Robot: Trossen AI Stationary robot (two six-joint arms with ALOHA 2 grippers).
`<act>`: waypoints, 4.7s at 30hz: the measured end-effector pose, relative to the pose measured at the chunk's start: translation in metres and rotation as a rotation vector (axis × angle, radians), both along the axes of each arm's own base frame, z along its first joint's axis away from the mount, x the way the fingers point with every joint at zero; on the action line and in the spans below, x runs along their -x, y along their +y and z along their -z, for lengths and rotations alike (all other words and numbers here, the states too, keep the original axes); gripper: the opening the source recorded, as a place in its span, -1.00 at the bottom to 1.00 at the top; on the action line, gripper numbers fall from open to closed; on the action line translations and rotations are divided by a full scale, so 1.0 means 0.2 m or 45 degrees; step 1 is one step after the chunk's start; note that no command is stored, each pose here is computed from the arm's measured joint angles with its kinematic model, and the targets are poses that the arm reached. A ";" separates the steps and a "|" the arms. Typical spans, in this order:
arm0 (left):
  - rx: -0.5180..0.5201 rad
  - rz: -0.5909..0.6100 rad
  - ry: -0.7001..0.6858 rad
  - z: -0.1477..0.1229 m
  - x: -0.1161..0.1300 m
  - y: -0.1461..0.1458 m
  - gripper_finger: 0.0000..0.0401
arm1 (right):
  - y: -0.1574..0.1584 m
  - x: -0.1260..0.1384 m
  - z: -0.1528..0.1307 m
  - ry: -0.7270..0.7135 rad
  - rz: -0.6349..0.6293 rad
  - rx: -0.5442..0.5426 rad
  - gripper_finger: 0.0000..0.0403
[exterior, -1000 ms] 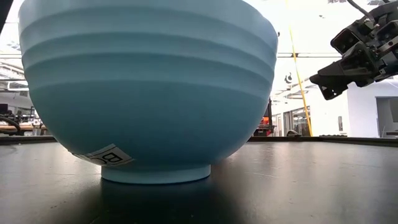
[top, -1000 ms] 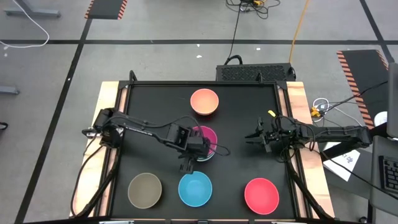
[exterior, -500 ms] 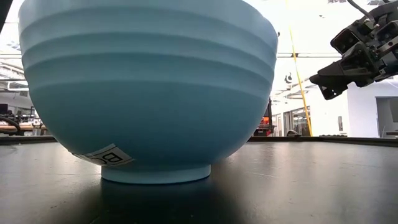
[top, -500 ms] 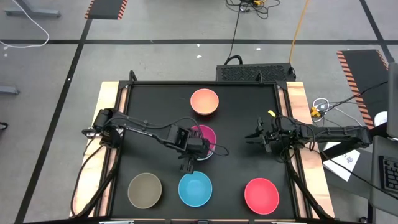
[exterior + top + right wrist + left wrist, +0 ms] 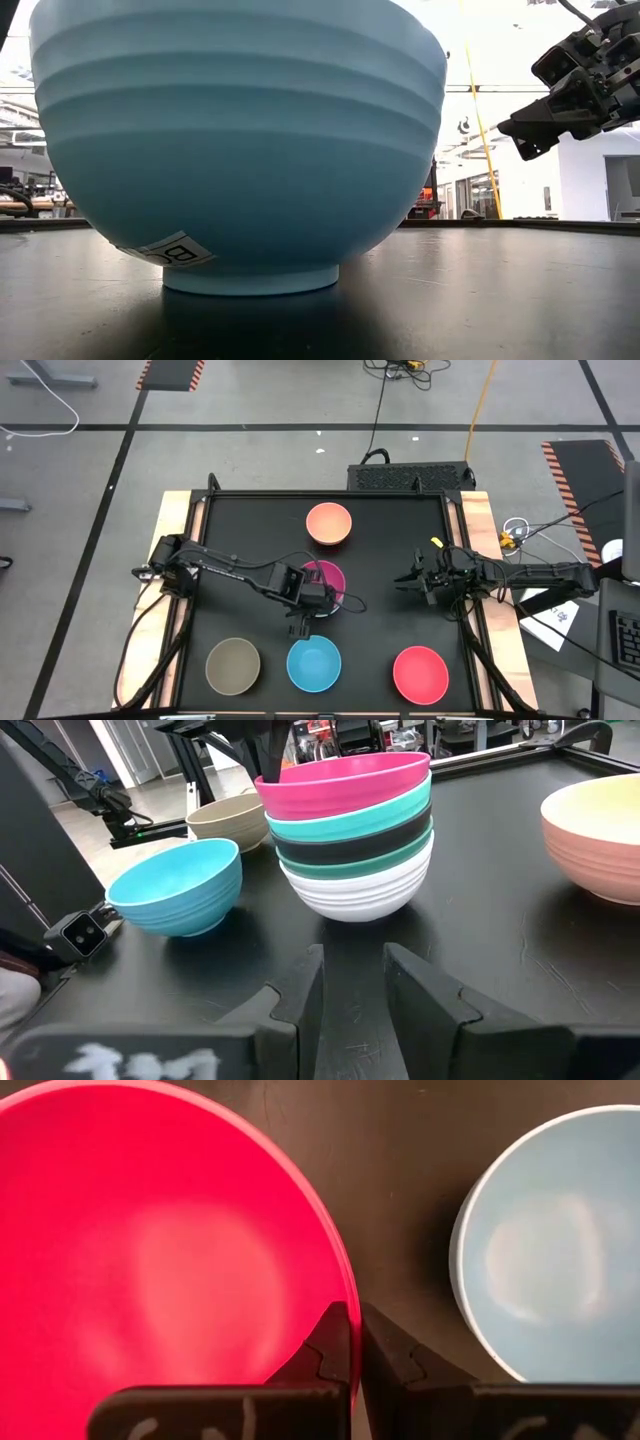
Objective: Nest bowls inside each other
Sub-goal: Stack the pink bowl on the light blue bowl, then stack the orange bowl on the pink bowl
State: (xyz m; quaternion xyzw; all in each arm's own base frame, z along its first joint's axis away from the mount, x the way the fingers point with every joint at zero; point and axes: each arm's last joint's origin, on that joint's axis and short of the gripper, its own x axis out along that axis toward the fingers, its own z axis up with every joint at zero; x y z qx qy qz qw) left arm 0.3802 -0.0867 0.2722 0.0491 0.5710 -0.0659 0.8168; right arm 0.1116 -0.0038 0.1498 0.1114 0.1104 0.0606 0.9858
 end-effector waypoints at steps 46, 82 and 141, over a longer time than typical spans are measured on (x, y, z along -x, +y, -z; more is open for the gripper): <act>0.049 0.012 0.140 0.05 0.02 0.01 -0.96 | 0.00 0.00 0.00 -0.001 0.001 0.005 -0.50; 0.138 -0.027 0.096 -0.02 0.04 0.03 -0.63 | 0.00 0.00 -0.01 -0.015 0.000 0.006 -0.50; 0.148 0.304 -1.255 0.21 1.06 0.20 -0.20 | 0.00 0.00 -0.02 -0.061 -0.002 0.028 -0.50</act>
